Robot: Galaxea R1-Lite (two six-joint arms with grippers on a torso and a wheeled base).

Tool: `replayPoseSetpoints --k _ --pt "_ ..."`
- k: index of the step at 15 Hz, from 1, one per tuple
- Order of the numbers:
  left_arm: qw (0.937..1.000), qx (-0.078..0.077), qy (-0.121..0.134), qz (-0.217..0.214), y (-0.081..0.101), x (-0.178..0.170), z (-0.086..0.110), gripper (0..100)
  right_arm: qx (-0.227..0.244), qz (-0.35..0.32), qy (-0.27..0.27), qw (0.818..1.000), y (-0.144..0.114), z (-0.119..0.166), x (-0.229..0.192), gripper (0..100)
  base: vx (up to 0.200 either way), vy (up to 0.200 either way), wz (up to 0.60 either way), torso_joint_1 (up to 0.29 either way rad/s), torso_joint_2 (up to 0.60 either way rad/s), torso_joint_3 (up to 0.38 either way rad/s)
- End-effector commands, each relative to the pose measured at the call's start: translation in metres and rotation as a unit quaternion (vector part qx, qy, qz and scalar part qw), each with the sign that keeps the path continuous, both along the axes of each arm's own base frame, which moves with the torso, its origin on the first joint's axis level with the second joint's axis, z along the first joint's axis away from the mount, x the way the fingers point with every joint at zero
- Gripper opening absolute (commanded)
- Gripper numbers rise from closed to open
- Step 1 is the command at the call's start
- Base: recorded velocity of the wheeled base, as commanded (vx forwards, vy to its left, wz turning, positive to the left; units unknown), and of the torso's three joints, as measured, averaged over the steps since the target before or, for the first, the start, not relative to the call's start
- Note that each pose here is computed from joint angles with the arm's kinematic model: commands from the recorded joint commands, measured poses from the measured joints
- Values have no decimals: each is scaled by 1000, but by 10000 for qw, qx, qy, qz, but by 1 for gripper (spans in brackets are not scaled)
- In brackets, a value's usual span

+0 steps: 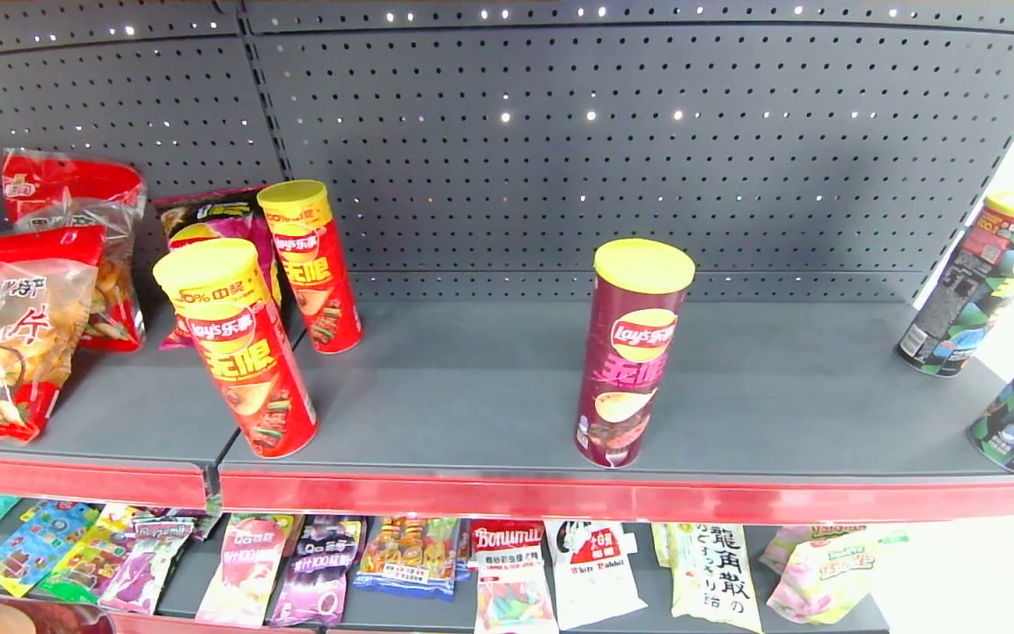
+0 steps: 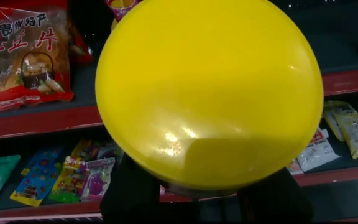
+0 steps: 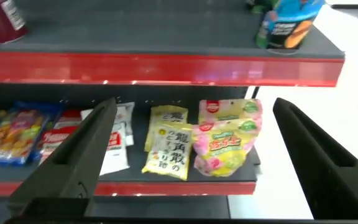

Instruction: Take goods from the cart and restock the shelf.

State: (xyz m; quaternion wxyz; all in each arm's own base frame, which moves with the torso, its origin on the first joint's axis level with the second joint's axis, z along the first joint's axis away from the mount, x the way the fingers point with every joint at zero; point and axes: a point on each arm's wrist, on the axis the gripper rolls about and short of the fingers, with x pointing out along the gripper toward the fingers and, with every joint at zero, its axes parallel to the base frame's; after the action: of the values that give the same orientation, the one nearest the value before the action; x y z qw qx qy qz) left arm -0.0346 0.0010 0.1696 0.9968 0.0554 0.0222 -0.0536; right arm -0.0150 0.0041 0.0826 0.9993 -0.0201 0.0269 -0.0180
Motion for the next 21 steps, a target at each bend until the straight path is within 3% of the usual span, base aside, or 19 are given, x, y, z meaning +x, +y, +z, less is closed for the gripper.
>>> replayPoseSetpoints --k 1,3,11,18,21 --pt "10000 -3 -5 -36 0 0 1 0 -37 342 40 9994 -1 -1 0 100 0 0 0 0 0 0" --pt "10000 4 -14 -37 0 0 1 0 -105 581 -91 9982 -2 -5 -5 100 0 0 0 0 0 0" --pt "9995 -3 -91 -313 -1 -3 2 0 170 158 -253 9994 -4 -7 -8 100 0 0 0 0 0 0" --pt "9995 -10 -44 -320 -1 -1 2 0 170 158 -261 9994 -4 -7 -8 100 0 0 -600 2 4 4" --pt "9993 -13 -51 -381 -2 1 12 0 178 173 -261 9994 -4 -7 -8 100 0 0 0 0 0 0"
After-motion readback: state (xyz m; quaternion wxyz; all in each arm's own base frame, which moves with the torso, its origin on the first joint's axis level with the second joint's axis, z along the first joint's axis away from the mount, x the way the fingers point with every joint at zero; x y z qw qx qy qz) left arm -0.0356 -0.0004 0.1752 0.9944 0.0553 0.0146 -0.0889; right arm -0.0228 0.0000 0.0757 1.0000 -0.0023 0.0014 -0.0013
